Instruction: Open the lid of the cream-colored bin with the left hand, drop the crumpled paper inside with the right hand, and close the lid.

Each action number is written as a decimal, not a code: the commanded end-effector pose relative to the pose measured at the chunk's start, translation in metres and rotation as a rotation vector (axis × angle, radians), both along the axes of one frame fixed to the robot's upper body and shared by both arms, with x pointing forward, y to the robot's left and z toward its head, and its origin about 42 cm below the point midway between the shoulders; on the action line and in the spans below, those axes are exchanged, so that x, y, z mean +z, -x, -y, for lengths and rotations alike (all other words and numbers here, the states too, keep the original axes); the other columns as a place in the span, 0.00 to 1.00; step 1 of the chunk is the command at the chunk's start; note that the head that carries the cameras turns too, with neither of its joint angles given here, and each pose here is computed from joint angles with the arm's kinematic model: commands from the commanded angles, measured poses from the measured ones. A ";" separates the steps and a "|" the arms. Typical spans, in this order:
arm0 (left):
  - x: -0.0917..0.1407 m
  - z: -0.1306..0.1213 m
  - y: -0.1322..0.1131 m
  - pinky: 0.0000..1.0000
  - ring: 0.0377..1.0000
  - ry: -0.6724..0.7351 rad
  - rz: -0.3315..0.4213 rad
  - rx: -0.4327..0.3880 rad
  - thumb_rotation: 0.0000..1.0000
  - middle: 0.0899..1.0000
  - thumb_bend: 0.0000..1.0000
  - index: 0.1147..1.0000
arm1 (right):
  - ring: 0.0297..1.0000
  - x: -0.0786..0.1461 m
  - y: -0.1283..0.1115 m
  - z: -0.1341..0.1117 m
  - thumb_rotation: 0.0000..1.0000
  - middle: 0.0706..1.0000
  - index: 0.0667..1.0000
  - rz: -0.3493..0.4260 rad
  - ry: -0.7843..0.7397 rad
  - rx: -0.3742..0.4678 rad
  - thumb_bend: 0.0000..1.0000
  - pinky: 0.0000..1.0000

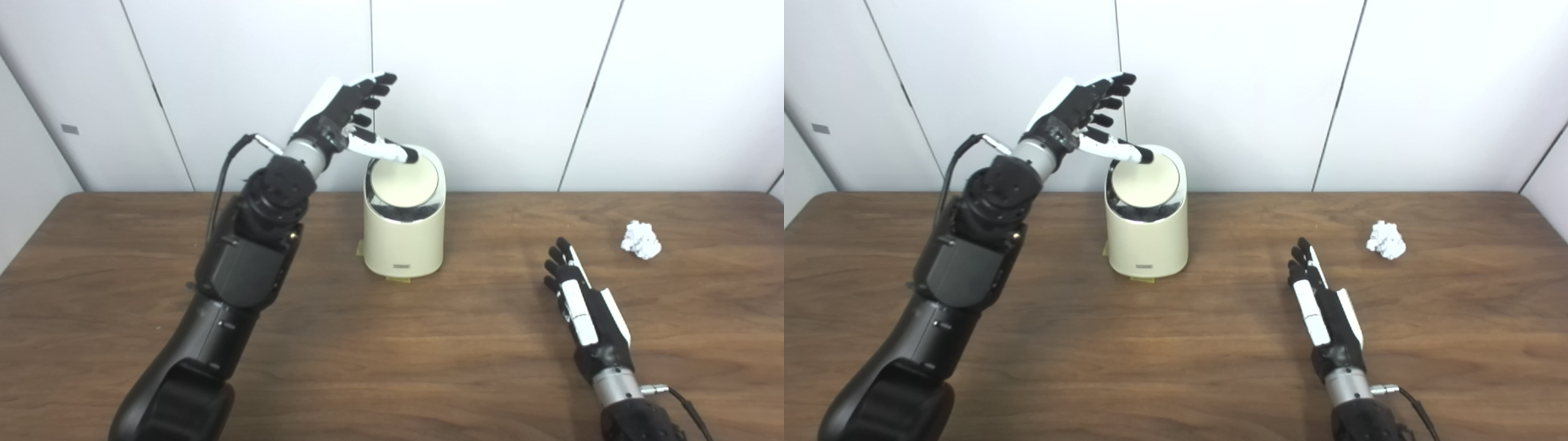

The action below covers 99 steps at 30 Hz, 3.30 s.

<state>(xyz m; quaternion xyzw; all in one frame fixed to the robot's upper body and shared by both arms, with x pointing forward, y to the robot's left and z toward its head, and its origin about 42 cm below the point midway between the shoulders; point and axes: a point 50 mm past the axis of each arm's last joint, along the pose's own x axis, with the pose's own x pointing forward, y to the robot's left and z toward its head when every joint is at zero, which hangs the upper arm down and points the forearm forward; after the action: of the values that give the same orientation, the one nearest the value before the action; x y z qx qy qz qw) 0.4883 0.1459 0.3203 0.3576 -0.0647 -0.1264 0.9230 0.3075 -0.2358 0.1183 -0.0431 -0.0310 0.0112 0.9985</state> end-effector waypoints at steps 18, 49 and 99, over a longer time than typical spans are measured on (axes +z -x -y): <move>0.027 0.029 -0.011 0.83 0.92 -0.504 0.333 0.022 0.00 0.94 0.92 0.92 | 0.96 0.010 0.000 -0.010 0.95 0.96 1.00 0.083 -0.078 0.000 0.57 0.98; 0.025 -0.003 0.017 0.75 0.84 -0.121 0.182 0.002 0.02 0.84 0.79 0.87 | 0.95 0.018 0.002 -0.007 1.00 0.96 1.00 0.087 0.008 -0.011 0.59 1.00; -0.159 -0.125 0.200 1.00 1.00 0.803 -0.072 0.213 0.77 1.00 0.58 1.00 | 0.90 0.141 -0.045 0.094 0.20 0.92 0.92 0.246 0.884 -0.290 0.92 0.80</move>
<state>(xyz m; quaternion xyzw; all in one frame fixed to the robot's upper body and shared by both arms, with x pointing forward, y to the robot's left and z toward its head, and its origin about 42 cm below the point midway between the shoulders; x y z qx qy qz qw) 0.2804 0.2683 0.1458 -0.0316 0.0021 -0.0057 0.9995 0.3440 -0.3298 0.2244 -0.4555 -0.0918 -0.1018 0.8796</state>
